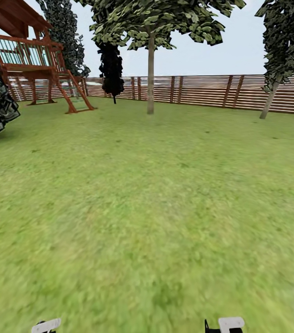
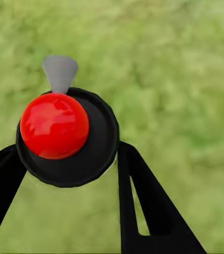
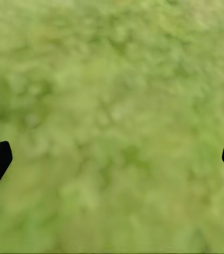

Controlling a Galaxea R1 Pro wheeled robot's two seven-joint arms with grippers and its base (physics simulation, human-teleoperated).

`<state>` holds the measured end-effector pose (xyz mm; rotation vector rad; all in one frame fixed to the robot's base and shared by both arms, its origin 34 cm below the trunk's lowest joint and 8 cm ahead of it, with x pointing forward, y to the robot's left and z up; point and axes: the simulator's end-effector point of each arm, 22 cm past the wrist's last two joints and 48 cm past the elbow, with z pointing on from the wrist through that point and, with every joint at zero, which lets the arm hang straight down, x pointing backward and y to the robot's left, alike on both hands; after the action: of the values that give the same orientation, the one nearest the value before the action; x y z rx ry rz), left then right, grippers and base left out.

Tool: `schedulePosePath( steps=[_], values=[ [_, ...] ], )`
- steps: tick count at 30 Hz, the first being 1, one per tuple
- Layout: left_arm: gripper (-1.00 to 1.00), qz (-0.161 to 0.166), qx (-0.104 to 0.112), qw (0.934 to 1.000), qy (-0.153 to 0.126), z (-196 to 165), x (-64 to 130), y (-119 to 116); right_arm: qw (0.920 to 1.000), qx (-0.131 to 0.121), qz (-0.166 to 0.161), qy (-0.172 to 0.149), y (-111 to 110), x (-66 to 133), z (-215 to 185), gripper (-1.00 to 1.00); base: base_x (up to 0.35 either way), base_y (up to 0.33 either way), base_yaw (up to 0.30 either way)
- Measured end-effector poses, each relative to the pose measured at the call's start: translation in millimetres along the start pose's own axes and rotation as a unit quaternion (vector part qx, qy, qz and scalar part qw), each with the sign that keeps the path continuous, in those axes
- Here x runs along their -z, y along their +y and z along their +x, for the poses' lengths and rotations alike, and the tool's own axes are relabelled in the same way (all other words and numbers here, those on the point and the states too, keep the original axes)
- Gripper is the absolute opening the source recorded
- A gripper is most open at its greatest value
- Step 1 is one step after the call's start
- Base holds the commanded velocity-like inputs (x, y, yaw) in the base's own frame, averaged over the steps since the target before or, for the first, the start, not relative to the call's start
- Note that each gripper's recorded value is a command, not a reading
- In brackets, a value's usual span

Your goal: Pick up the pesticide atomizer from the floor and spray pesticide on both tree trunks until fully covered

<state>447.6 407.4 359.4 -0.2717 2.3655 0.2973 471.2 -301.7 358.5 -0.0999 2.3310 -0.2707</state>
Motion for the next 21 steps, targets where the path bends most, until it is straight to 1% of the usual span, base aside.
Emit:
schedulePosePath(
  steps=[21],
  values=[
    [-1.00, 0.000, 0.000, 1.0000, 0.001, 0.5, 0.1, -0.3, 1.0000, 0.000, 0.000, 0.000, 0.0, 0.0, 0.0, 1.00, 0.339, 0.000, 0.000]
  ],
)
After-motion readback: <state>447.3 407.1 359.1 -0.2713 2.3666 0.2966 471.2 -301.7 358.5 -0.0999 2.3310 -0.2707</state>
